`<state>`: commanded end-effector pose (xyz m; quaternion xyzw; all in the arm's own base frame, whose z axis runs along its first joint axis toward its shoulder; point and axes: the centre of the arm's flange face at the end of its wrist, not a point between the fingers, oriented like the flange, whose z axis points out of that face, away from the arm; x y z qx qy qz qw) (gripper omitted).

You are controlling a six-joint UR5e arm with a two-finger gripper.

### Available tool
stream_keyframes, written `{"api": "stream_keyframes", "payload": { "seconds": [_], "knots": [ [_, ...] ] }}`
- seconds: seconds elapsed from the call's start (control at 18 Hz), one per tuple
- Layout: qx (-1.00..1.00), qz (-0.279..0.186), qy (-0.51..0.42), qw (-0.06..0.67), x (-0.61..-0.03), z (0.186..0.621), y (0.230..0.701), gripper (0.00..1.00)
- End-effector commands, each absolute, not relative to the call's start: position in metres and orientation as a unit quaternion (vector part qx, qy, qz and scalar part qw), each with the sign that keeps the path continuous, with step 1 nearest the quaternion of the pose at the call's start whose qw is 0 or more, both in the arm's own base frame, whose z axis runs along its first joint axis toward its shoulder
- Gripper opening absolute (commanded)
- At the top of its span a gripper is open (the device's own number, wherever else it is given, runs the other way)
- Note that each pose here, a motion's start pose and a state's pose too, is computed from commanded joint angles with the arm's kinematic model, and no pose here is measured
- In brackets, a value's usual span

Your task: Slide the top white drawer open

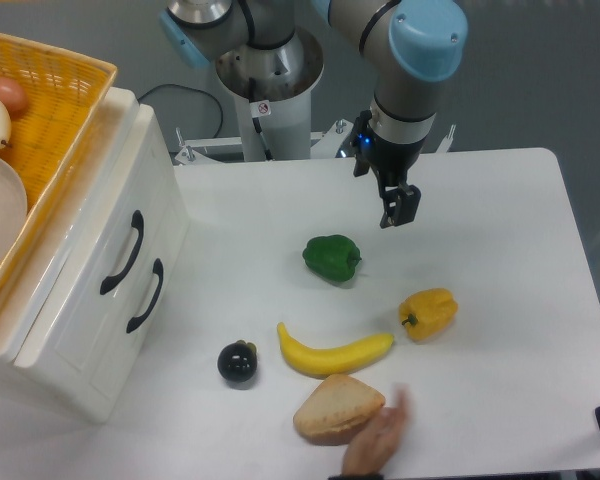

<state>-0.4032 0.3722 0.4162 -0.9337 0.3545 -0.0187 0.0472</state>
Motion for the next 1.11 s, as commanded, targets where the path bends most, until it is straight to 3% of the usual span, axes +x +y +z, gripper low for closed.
{"api": "stream_keyframes", "payload": {
  "seconds": [0.72, 1.11],
  "knots": [
    [-0.936, -0.034, 0.346, 0.049, -0.402, 0.402, 0.367, 1.0],
    [-0.952, -0.041, 0.299, 0.047, -0.39, 0.398, 0.376, 1.0]
  ]
}}
